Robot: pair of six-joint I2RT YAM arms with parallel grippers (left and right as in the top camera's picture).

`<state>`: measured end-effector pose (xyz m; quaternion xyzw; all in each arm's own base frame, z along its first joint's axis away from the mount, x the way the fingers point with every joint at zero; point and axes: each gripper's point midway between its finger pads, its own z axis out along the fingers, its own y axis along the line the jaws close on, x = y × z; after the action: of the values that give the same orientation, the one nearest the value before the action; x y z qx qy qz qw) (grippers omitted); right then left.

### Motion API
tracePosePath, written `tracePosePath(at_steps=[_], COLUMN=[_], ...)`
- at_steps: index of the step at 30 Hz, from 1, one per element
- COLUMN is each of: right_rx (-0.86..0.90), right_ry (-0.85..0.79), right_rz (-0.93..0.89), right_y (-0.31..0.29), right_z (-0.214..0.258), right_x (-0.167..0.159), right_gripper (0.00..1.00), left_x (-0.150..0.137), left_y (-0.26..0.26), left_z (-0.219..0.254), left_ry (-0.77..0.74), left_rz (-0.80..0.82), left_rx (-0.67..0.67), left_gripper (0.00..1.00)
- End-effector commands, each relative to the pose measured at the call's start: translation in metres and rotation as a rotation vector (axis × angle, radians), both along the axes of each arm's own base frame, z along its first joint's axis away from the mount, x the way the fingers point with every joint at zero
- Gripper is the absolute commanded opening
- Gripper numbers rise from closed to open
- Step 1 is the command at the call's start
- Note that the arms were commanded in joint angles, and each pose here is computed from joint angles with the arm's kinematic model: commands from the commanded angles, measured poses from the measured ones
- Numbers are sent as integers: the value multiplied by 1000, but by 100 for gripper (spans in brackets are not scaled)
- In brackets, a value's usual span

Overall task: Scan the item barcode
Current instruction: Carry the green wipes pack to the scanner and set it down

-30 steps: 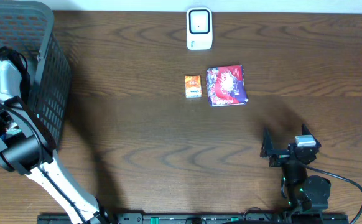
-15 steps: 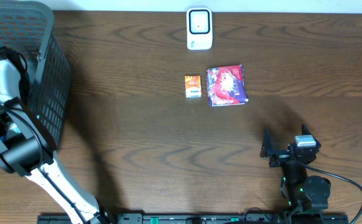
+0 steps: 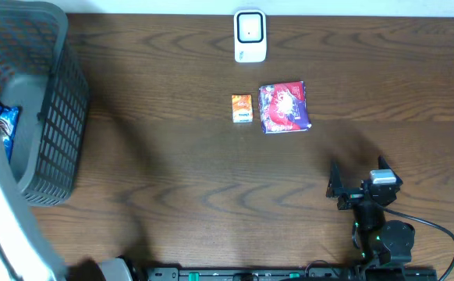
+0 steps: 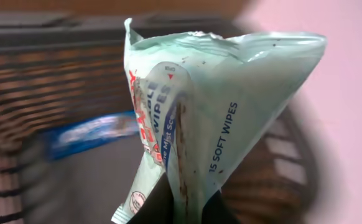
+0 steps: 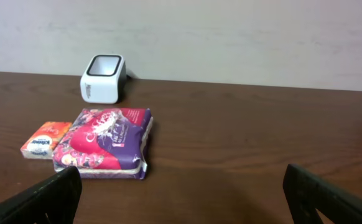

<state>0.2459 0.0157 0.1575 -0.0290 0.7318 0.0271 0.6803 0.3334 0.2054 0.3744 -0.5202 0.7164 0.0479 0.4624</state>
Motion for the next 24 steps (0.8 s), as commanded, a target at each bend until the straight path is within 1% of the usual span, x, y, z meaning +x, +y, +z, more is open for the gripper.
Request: tracePosePath(at_steps=[1, 3, 5, 8, 10, 13, 18, 19, 24], right_rx=[14, 14, 14, 14, 14, 14, 14, 14, 14], right_ry=[2, 2, 2, 2, 2, 2, 2, 2, 2], right_rz=[8, 8, 8, 8, 8, 8, 8, 8, 8], right_y=[2, 2, 2, 2, 2, 2, 2, 2, 2], right_z=[-1, -1, -1, -1, -1, -1, -1, -1, -1], right_x=[0, 0, 0, 0, 0, 0, 0, 0, 0], right_gripper=[99, 99, 99, 99, 99, 99, 99, 99, 99], left_x=[31, 42, 51, 66, 74, 84, 92, 93, 93], left_y=[-83, -126, -168, -229, -268, -302, -333, -343, -364], left_z=[26, 33, 29, 5, -24, -78, -164, -189, -254], left_ry=[-122, -136, -109, -20, 72, 250, 518, 582, 739], left_rz=[-361, -507, -642, -839, -941, -988, -1012, -1028, -1066], left_rx=[-61, -45, -21, 4, 6, 20, 63, 61, 55], left_gripper=[7, 7, 7, 7, 7, 7, 7, 7, 7])
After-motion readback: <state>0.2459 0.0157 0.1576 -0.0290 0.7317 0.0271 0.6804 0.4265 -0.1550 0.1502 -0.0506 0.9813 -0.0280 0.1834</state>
